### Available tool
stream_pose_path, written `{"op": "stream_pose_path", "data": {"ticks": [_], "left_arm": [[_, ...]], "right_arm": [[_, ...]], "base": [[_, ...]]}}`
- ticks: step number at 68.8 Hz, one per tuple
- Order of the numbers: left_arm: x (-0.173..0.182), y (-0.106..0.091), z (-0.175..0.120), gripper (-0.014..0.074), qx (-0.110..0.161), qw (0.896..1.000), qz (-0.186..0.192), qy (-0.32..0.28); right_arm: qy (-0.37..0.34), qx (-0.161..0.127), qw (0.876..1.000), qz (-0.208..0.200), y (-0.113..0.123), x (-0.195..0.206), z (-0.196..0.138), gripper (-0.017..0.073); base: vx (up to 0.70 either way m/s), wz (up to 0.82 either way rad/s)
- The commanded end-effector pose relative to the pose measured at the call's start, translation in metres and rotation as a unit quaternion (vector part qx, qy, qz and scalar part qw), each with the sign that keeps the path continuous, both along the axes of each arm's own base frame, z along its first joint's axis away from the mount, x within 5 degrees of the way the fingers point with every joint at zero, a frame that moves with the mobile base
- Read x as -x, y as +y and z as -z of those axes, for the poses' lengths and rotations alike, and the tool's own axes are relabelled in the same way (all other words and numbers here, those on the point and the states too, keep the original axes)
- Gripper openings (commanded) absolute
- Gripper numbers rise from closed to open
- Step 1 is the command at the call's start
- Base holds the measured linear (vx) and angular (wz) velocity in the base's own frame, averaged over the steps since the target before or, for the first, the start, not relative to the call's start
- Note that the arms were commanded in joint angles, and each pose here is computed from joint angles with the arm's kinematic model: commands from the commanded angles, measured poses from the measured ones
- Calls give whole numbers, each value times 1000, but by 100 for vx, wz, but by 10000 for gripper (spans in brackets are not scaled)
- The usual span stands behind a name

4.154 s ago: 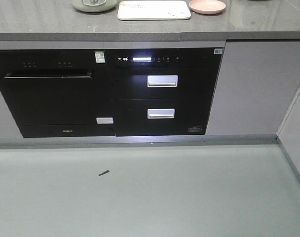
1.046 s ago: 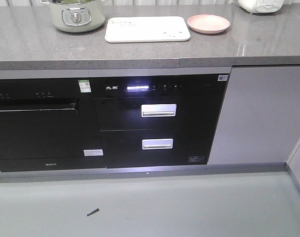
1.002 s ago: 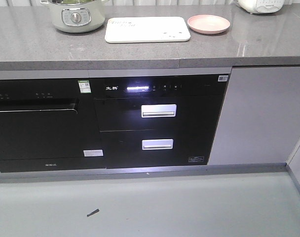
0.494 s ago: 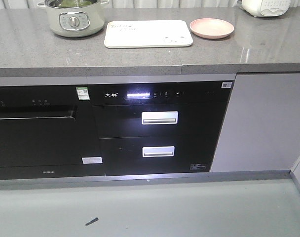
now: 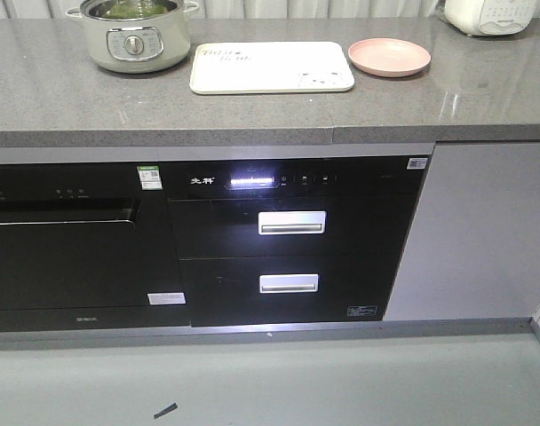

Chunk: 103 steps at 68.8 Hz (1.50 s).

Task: Transfer vegetables to tray and serve
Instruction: 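Drive closer to the counter holding the pot, tray and plate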

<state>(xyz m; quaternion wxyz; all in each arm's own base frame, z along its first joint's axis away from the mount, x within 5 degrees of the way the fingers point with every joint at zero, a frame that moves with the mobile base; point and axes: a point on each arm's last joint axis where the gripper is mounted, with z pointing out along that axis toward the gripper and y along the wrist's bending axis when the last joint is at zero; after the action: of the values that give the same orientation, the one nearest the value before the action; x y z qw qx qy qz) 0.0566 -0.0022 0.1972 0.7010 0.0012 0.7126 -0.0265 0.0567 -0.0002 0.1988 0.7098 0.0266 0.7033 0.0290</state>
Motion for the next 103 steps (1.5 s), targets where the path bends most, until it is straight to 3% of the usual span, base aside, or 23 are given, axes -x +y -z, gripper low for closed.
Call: {"op": "stream_pose_path", "data": {"ticks": [1, 103], "left_arm": [[0, 0, 2, -6, 7, 1000, 0, -28], [0, 0, 2, -6, 7, 1000, 0, -28]], "right_arm": [[-33, 8, 999, -4, 1, 0, -2, -3], [-33, 8, 999, -4, 1, 0, -2, -3]], "base": [[8, 1], [8, 1]]}}
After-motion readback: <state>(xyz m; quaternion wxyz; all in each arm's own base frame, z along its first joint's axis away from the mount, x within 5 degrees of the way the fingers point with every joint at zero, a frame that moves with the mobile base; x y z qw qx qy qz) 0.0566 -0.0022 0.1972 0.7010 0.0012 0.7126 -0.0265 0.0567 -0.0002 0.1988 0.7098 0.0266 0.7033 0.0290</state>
